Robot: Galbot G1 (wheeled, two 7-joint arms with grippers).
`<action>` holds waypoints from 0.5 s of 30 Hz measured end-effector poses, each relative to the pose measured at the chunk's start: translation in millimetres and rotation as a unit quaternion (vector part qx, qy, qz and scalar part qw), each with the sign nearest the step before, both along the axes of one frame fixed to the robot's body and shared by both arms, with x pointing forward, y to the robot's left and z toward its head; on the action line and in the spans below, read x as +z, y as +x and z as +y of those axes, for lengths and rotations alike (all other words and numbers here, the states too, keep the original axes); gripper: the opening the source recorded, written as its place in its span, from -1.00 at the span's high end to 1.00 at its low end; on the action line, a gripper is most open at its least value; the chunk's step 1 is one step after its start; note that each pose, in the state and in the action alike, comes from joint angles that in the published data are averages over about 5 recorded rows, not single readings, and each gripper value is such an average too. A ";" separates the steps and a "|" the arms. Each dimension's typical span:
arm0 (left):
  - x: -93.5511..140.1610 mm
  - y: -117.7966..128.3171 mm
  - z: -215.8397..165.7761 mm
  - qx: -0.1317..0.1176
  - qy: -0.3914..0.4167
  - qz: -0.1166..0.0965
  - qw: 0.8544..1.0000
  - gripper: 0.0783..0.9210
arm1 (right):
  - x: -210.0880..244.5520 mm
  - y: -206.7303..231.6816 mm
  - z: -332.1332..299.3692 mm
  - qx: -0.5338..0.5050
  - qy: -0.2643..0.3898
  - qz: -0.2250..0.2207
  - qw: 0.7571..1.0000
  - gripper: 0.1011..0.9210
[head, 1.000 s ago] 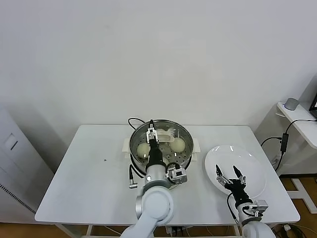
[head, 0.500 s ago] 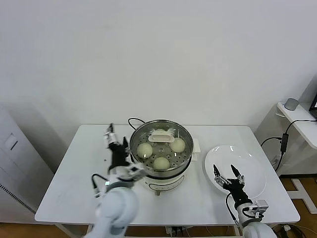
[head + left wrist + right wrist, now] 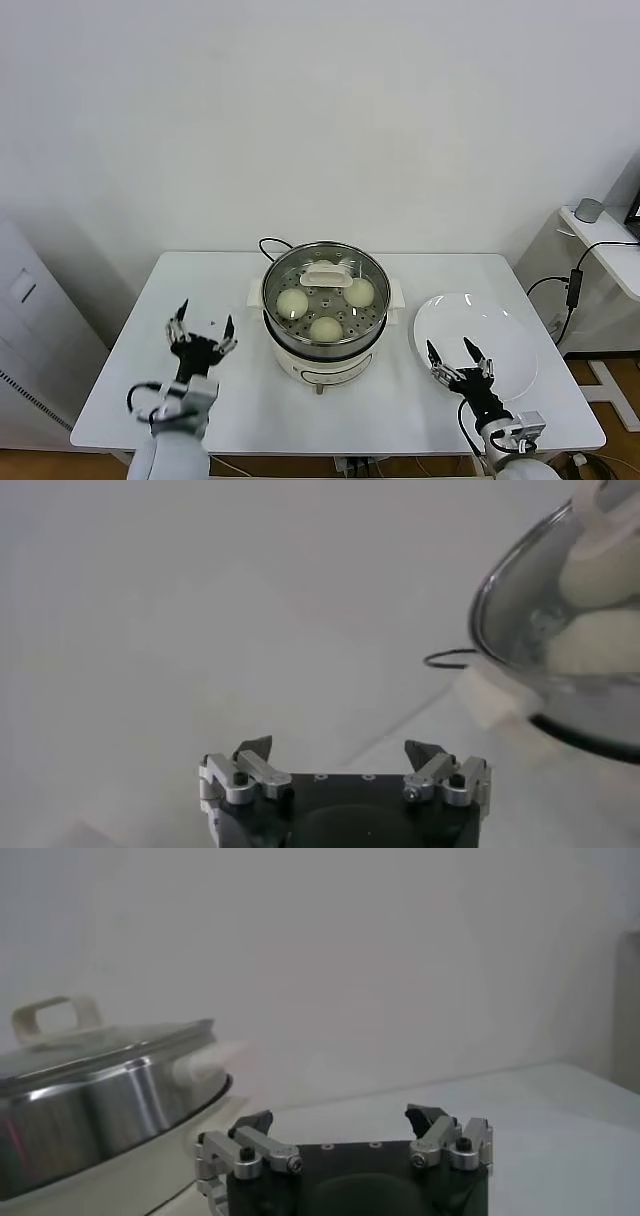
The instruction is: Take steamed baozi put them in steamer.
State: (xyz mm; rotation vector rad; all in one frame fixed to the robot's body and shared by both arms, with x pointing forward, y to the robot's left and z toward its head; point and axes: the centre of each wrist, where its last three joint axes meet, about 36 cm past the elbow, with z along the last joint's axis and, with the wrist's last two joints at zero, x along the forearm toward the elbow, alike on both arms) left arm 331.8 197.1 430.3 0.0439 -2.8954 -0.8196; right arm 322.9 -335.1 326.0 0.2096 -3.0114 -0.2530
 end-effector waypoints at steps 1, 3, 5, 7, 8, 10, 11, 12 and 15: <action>-5.3 -6.2 2.0 -0.003 -0.013 -0.003 1.000 -0.77 | 0.7 -2.4 0.9 0.002 -0.001 0.003 1.000 -0.76; -14.0 -18.5 5.8 -0.005 -0.039 -0.006 0.999 -0.77 | 1.5 -7.4 2.9 0.004 -0.003 0.010 1.000 -0.76; -20.9 -30.5 9.1 -0.006 -0.063 -0.003 0.998 -0.77 | 1.9 -12.6 4.7 0.006 -0.004 0.017 1.000 -0.76; -25.9 -42.1 11.3 -0.006 -0.086 0.004 0.996 -0.77 | 2.4 -17.4 6.0 0.008 -0.004 0.023 1.000 -0.76; -27.6 -47.6 12.0 -0.007 -0.096 0.007 0.995 -0.77 | 2.8 -19.5 6.6 0.008 -0.004 0.025 1.000 -0.76; -29.8 -58.0 12.8 -0.008 -0.117 0.015 0.993 -0.77 | 3.9 -23.5 7.9 0.008 -0.004 0.030 1.000 -0.76; -30.4 -62.5 12.9 -0.009 -0.126 0.019 0.992 -0.77 | 4.4 -25.3 8.7 0.008 -0.004 0.032 0.999 -0.76; -30.6 -66.8 12.8 -0.011 -0.135 0.022 0.991 -0.77 | 4.9 -27.1 9.7 0.009 -0.003 0.034 0.999 -0.76; -30.1 -77.6 12.3 -0.015 -0.156 0.031 0.987 -0.77 | 6.0 -32.0 12.9 0.010 -0.002 0.039 0.999 -0.76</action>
